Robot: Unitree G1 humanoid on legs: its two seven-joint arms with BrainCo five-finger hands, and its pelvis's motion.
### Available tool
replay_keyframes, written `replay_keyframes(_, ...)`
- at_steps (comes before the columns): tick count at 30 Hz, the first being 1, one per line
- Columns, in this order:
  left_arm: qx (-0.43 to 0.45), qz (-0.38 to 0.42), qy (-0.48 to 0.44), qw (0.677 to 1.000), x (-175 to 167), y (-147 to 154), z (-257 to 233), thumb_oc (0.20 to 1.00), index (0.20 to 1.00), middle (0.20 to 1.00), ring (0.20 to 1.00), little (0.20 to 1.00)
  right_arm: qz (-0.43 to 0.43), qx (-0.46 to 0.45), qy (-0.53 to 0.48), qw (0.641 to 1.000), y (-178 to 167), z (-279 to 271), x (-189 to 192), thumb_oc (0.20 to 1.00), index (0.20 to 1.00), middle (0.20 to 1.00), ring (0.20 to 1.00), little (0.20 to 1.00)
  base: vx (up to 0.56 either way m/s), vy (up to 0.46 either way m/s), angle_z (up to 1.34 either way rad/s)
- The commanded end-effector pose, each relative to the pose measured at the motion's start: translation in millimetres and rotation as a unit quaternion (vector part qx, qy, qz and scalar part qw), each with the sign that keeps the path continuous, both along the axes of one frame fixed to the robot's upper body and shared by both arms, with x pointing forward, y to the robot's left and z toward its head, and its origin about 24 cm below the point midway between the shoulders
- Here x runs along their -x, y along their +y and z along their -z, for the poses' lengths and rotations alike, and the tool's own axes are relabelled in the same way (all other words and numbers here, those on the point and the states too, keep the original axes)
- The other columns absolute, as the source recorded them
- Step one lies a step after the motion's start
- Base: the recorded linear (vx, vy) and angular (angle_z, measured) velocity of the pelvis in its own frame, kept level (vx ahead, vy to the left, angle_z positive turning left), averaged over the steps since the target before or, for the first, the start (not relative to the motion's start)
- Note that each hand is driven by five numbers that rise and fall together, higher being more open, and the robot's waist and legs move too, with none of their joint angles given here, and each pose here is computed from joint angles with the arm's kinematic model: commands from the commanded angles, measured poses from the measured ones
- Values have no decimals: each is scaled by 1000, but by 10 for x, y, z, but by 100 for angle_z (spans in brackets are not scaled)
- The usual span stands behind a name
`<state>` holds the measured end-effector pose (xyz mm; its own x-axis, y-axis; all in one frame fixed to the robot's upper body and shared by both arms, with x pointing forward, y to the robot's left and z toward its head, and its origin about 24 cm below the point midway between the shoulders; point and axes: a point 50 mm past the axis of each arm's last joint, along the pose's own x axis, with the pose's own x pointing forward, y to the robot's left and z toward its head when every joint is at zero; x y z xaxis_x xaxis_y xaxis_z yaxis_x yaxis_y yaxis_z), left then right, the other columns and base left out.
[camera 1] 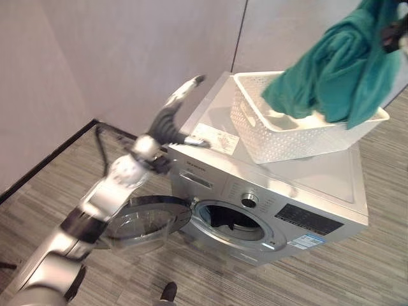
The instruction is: Grab the laundry basket,head to the washer,open it,put in the laundry and shut it.
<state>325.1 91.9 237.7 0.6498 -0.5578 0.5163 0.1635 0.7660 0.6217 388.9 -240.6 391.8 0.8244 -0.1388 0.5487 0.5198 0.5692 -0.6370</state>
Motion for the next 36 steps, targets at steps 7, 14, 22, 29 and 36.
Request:
replay_keyframes(7, 49, -13, 51, 997, -477, -580, -353, 1000, 1000, 1000, 1000, 1000, -27, -20, -63, 997, 384, -543, 114, 200, 200, 200, 200, 200, -19, 1, -8)
replay_keyframes(14, 7, -81, 103, 991, -725, -710, -261, 1000, 1000, 1000, 1000, 1000, -32, -30, -49, 998, 434, -538, 90, 200, 200, 200, 200, 200, -8, 0, -3)
replay_keyframes(22, 5, -170, 76, 983, -848, -659, -725, 1000, 1000, 1000, 1000, 1000, -78, -52, -29, 995, 672, -463, 16, 200, 200, 200, 200, 200, 0, -2, 0)
replay_keyframes(29, 26, -190, 60, 980, -833, -565, -1051, 1000, 1000, 1000, 1000, 1000, -140, -78, -19, 987, 1040, -407, -28, 200, 200, 200, 200, 200, 7, -23, -10)
replay_keyframes(36, 51, -151, 142, 977, -892, -585, -722, 1000, 1000, 1000, 1000, 1000, -183, -84, -29, 979, 1223, -471, 24, 200, 200, 200, 200, 200, 12, 1, -16)
